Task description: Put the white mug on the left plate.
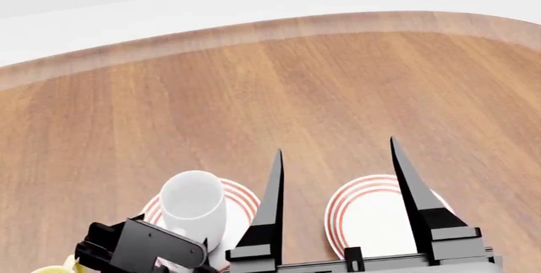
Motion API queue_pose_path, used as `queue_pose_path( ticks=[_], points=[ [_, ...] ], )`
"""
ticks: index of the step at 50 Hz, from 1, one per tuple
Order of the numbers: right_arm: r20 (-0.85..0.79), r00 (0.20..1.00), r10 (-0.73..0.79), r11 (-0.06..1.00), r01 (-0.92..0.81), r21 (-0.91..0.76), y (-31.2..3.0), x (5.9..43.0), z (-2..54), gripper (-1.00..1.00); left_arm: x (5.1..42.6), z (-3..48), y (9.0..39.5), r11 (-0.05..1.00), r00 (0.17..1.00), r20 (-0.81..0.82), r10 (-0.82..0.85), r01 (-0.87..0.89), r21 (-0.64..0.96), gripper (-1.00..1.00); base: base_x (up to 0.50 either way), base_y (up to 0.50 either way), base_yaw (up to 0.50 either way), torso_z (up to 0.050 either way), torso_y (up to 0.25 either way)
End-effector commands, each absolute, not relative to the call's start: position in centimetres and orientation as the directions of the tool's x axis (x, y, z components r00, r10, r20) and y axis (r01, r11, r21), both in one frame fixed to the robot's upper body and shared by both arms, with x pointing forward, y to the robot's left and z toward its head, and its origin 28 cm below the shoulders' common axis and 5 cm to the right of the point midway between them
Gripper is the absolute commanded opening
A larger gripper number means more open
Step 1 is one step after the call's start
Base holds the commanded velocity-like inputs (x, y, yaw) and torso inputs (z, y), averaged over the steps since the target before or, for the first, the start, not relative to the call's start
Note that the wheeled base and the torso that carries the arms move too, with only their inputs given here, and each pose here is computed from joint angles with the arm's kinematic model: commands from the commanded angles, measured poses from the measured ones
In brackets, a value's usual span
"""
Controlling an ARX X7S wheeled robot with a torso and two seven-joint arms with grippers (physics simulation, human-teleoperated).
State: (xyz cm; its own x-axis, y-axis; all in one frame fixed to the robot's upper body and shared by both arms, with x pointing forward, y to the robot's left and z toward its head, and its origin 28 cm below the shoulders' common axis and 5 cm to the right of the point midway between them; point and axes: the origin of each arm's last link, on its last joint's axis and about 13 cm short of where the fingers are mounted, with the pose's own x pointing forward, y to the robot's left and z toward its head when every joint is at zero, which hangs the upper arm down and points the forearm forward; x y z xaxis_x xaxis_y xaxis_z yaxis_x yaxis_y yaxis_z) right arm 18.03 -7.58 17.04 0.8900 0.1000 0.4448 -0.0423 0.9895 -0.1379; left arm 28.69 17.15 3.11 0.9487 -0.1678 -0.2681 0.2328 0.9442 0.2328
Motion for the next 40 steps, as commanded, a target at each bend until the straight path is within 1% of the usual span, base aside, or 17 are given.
queue_pose_path(
  ticks=[1, 4, 13, 22, 23, 32, 36, 38, 40],
  points=[
    [0.448, 0.888, 0.102, 0.989, -0.043, -0.140, -7.5, 17.9, 17.1, 1.00, 25.2, 5.9, 17.5, 0.942, 0.957, -0.186, -0.222, 0.260, 0.214, 1.00, 0.00, 0.00, 0.00, 0.000, 0.000],
    [0.447, 0.888, 0.104, 0.989, -0.045, -0.141, -7.4, 17.9, 17.1, 1.00, 24.6, 6.5, 17.6, 0.939, 0.958, -0.165, -0.235, 0.267, 0.217, 1.00, 0.00, 0.00, 0.00, 0.000, 0.000],
    [0.448, 0.888, 0.104, 0.989, -0.045, -0.141, -7.5, 17.9, 17.1, 1.00, 22.7, 10.0, 18.4, 0.948, 0.967, -0.037, -0.251, 0.253, 0.192, 1.00, 0.00, 0.00, 0.00, 0.000, 0.000],
    [0.442, 0.890, 0.112, 0.988, -0.053, -0.143, -7.3, 18.0, 16.9, 1.00, 21.6, 12.6, 19.2, 0.962, 0.972, 0.047, -0.230, 0.220, 0.163, 1.00, 0.00, 0.00, 0.00, 0.000, 0.000],
    [0.443, 0.890, 0.111, 0.988, -0.052, -0.143, -7.3, 18.0, 17.0, 1.00, 21.5, 13.0, 19.3, 0.963, 0.969, 0.097, -0.226, 0.207, 0.173, 1.00, 0.00, 0.00, 0.00, 0.000, 0.000],
    [0.441, 0.890, 0.114, 0.989, -0.059, -0.136, -7.3, 18.1, 16.8, 1.00, 20.6, 16.1, 20.1, 0.980, 0.961, 0.208, -0.181, 0.158, 0.125, 1.00, 0.00, 0.00, 0.00, 0.000, 0.000],
    [0.451, 0.886, 0.107, 0.989, -0.048, -0.141, -7.5, 17.8, 17.3, 1.00, 20.5, 16.8, 20.5, 0.982, 0.958, 0.229, -0.171, 0.146, 0.119, 1.00, 0.00, 0.00, 0.00, 0.000, 0.000],
    [0.459, 0.883, 0.097, 0.990, -0.036, -0.139, -7.8, 17.6, 17.5, 1.00, 20.4, 16.2, 20.5, 0.983, 0.954, 0.249, -0.169, 0.145, 0.113, 1.00, 0.00, 0.00, 0.00, 0.000, 0.000],
    [0.462, 0.882, 0.091, 0.990, -0.031, -0.137, -7.9, 17.5, 17.6, 1.00, 20.4, 16.3, 20.6, 0.983, 0.953, 0.261, -0.152, 0.119, 0.137, 1.00, 0.00, 0.00, 0.00, 0.000, 0.000]
  ],
)
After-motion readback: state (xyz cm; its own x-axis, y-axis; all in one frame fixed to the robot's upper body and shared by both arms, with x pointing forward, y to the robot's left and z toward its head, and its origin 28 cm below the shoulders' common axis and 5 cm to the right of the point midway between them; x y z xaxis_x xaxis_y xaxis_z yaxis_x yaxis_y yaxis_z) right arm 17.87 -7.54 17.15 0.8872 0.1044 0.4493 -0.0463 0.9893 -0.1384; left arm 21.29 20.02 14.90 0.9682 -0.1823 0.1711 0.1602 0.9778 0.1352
